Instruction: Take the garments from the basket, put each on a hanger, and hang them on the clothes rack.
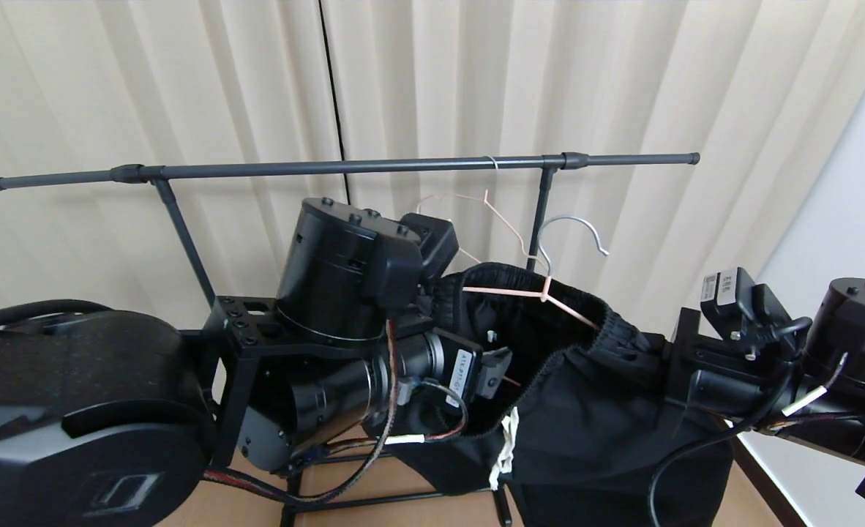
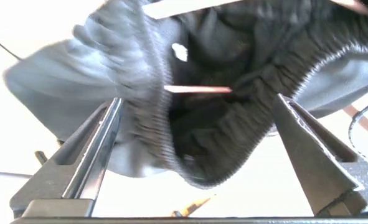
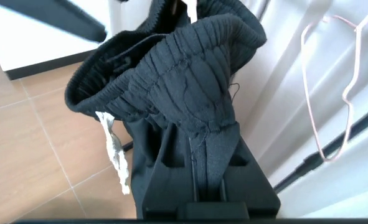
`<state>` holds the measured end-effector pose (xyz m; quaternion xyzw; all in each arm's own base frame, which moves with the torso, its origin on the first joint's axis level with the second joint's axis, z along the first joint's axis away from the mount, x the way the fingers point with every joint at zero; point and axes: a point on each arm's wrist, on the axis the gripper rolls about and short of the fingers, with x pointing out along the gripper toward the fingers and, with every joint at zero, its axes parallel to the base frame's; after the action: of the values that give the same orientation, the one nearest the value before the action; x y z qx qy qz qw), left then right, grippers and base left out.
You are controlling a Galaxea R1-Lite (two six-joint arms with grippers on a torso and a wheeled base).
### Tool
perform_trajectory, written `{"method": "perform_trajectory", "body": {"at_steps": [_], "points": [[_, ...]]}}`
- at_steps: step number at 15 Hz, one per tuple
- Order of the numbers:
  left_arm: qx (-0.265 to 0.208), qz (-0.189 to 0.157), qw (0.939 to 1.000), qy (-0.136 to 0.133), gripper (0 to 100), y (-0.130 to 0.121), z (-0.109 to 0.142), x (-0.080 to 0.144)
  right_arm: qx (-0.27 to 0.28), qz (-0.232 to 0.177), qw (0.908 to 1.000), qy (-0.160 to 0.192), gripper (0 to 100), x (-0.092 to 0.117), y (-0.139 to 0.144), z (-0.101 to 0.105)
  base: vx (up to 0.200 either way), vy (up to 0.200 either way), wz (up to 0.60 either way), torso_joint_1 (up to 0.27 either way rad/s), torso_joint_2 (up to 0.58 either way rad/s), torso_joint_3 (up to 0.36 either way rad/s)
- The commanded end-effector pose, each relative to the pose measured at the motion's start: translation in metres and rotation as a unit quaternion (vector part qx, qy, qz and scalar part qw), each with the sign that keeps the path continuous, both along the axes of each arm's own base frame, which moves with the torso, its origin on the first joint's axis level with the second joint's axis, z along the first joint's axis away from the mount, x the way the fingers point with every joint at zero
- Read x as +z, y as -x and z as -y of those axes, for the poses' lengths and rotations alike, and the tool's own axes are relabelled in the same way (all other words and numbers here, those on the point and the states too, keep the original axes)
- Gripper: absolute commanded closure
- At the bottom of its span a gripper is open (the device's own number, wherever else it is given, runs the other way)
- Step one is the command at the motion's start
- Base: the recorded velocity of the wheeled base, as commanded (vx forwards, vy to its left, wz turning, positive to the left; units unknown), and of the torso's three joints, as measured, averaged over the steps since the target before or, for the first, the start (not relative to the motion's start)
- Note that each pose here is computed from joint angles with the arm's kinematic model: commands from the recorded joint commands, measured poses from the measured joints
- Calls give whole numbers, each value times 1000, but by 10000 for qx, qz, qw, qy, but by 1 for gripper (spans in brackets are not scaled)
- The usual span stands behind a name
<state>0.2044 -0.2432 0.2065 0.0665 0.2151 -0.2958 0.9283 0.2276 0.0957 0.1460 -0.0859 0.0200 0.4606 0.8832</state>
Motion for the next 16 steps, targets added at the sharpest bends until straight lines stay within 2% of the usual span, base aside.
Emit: {"method": "perform_trajectory", "body": {"at_steps": [1,2,3,5,7,9,10,11,12,13,14,16], "points": [[180,363,9992,35,0,0,-30,21,61,-23,10000,-22,100,-1,-3,6,0,0,0,0,0,0],[213,465,9987,-63,0,-3,-40,24,97,-47,9999,-42,100,-1,-4,9,0,0,0,0,0,0],[82,614,9978,-233,0,-7,-55,27,184,-125,9997,-62,100,-4,-6,11,0,0,0,0,0,0],[-187,819,9958,-371,0,-15,-73,33,327,-142,9993,-94,100,-4,-7,15,0,0,0,0,0,0],[-612,1105,9902,-588,0,-29,-90,39,544,-239,9981,-129,100,-8,-10,20,0,0,0,0,0,0],[-1124,1308,9815,-830,0,-38,-101,37,680,-270,9972,-154,100,-9,-10,22,0,0,0,0,0,0],[-1577,1413,9692,-1259,0,-51,-107,30,792,-283,9963,-173,100,-9,-10,22,0,0,0,0,0,0],[-1815,1439,9592,-1624,0,-56,-110,25,814,-337,9960,-168,100,-12,-11,22,0,0,0,0,0,0],[-2042,1443,9506,-1841,0,-61,-111,22,814,-345,9959,-167,100,-12,-11,22,0,0,0,0,0,0],[-2406,1448,9378,-2040,0,-66,-112,20,836,-338,9958,-173,100,-12,-11,22,0,0,0,0,0,0],[-2637,1456,9277,-2204,0,-69,-111,18,874,-340,9954,-179,100,-12,-11,22,0,0,0,0,0,0],[-2788,1409,9206,-2344,0,-80,-104,12,889,-341,9953,-186,100,-12,-11,23,0,0,0,0,0,0]]}}
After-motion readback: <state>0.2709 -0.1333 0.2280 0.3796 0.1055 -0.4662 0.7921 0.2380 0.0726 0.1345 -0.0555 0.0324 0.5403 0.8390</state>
